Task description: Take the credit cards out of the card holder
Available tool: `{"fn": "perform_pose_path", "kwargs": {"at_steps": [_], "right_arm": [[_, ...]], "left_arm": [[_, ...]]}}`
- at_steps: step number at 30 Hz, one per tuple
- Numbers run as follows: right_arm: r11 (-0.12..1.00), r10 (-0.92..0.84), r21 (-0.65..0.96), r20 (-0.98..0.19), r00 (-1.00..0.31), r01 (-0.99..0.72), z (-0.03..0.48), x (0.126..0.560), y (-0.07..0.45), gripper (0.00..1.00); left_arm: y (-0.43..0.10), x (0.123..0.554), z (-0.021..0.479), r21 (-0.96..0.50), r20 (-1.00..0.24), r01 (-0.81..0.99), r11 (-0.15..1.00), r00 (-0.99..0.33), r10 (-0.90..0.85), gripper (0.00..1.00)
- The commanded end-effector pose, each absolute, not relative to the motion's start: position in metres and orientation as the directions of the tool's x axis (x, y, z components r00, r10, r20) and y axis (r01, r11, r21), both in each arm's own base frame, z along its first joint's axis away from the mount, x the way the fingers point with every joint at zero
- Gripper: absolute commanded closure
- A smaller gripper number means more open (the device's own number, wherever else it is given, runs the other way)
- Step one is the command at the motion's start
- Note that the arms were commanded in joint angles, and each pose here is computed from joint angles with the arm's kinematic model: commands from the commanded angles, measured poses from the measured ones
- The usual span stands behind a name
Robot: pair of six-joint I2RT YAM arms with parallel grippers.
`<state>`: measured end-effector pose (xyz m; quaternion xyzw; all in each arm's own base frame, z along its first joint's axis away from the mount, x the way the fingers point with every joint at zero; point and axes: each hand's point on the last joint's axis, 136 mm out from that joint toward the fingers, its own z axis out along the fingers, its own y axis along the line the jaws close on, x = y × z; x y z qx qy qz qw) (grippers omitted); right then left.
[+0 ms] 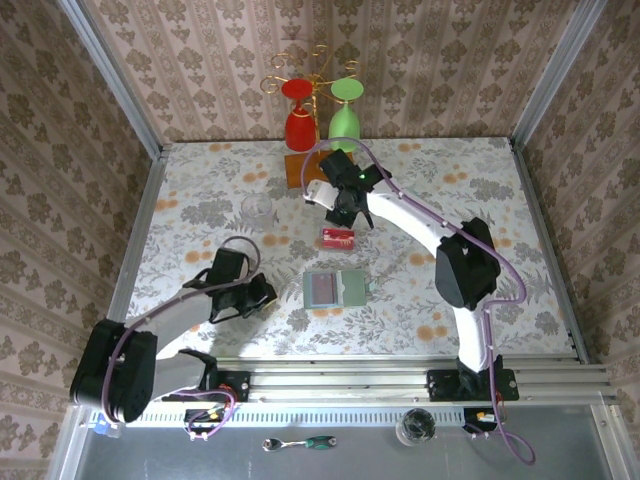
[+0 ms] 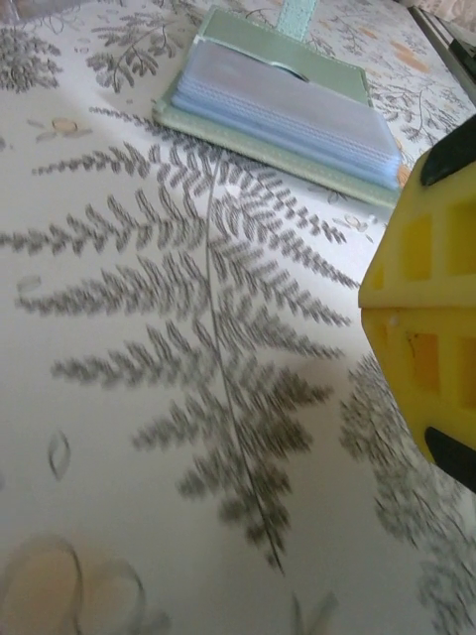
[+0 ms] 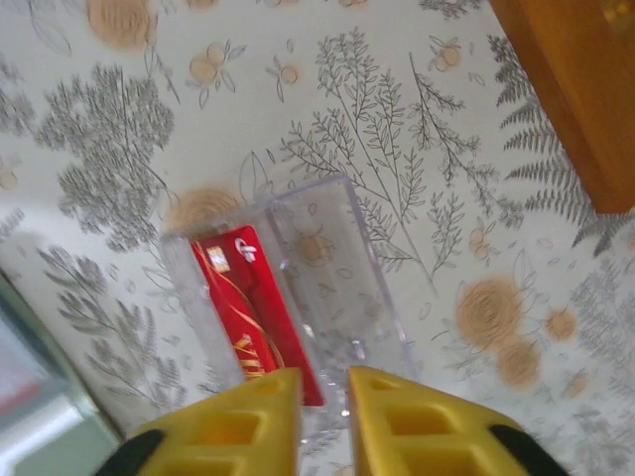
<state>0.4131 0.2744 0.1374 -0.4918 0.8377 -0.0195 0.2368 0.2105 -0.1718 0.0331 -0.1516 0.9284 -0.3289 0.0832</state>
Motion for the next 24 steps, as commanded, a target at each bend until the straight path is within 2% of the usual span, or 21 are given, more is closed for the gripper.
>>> {"fn": "perform_pose_path", "kwargs": {"at_steps": [1, 6, 10, 13, 15, 24], "right_arm": [[0.768, -0.597, -0.117, -0.488, -0.637, -0.63, 0.148, 0.398, 0.275, 0.75], [0.907, -0.326, 0.058, -0.531, -0.782, -0.417, 0.139, 0.376, 0.27, 0.75], [0.947, -0.17, 0.169, -0.457, -0.873, -0.273, 0.119, 0.359, 0.266, 0.68], [0.949, -0.132, 0.211, -0.41, -0.902, -0.235, 0.102, 0.352, 0.268, 0.6], [0.947, -0.101, 0.235, -0.432, -0.896, -0.22, 0.098, 0.356, 0.271, 0.54], [0.947, -0.049, 0.271, -0.411, -0.91, -0.174, 0.072, 0.37, 0.269, 0.48]], "left_arm": [[-0.192, 0.228, 0.047, -0.666, -0.096, -0.168, 0.727, -0.947, -0.306, 0.96], [-0.222, 0.236, 0.047, -0.67, -0.102, -0.109, 0.734, -0.966, -0.236, 0.95], [-0.241, 0.242, 0.047, -0.674, -0.1, -0.083, 0.734, -0.974, -0.202, 0.96], [-0.253, 0.244, 0.047, -0.671, -0.109, -0.063, 0.738, -0.977, -0.183, 0.96], [-0.259, 0.244, 0.049, -0.669, -0.118, -0.053, 0.741, -0.977, -0.177, 0.96], [-0.258, 0.245, 0.051, -0.663, -0.14, -0.045, 0.747, -0.973, -0.183, 0.96]]}}
